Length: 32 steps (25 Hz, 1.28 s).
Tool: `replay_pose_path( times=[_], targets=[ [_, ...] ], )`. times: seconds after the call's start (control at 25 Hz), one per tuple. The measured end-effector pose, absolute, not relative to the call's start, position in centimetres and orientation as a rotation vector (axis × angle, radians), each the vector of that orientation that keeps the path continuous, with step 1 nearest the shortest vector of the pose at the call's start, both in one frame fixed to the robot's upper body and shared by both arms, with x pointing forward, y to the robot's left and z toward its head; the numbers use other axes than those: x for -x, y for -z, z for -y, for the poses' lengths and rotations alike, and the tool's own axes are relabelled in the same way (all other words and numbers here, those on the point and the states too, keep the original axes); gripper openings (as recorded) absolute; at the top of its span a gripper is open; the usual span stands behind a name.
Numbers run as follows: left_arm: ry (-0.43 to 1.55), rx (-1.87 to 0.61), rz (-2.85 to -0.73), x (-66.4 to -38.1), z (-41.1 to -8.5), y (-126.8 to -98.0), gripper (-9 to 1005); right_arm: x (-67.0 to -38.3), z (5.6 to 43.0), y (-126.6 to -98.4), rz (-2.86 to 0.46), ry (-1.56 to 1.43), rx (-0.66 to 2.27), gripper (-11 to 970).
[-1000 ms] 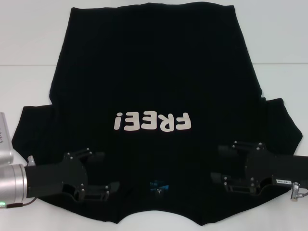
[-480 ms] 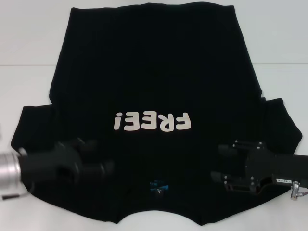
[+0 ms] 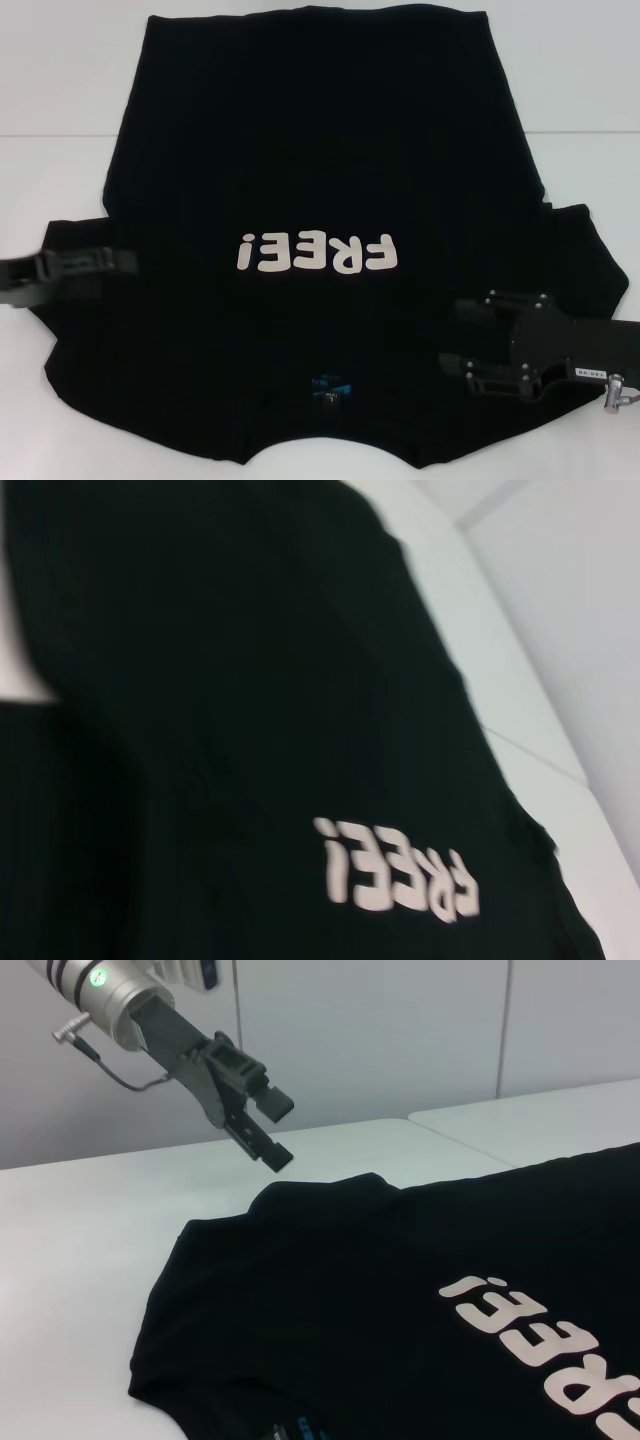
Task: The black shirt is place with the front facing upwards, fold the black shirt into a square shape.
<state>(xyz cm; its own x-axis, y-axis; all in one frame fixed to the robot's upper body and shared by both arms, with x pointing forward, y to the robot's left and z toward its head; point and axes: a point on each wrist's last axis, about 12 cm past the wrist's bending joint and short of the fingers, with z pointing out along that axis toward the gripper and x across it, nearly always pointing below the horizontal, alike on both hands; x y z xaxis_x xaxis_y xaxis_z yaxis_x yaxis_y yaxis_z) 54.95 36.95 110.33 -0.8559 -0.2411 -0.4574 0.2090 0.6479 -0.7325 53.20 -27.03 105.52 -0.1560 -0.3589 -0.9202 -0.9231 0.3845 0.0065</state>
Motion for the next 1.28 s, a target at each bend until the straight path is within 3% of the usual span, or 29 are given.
replay_pose_path(
  times=[0.2,0.48,1.28],
  targets=[
    [1.069,0.323,-2.430,-54.8,-39.5,-110.2,934,-53.3,26.9,-105.5,-1.725,-0.768,1.122,744],
    [0.983,0.488,-2.425,-54.7,-41.0,-109.6,935,-53.3,26.8,-105.5,-1.724,-0.772,1.130,744],
    [0.950,0.666,-2.417,-54.3,-41.4,-107.4,934,-53.3,26.7,-105.5,-1.724,-0.774,1.130,745]
  ],
)
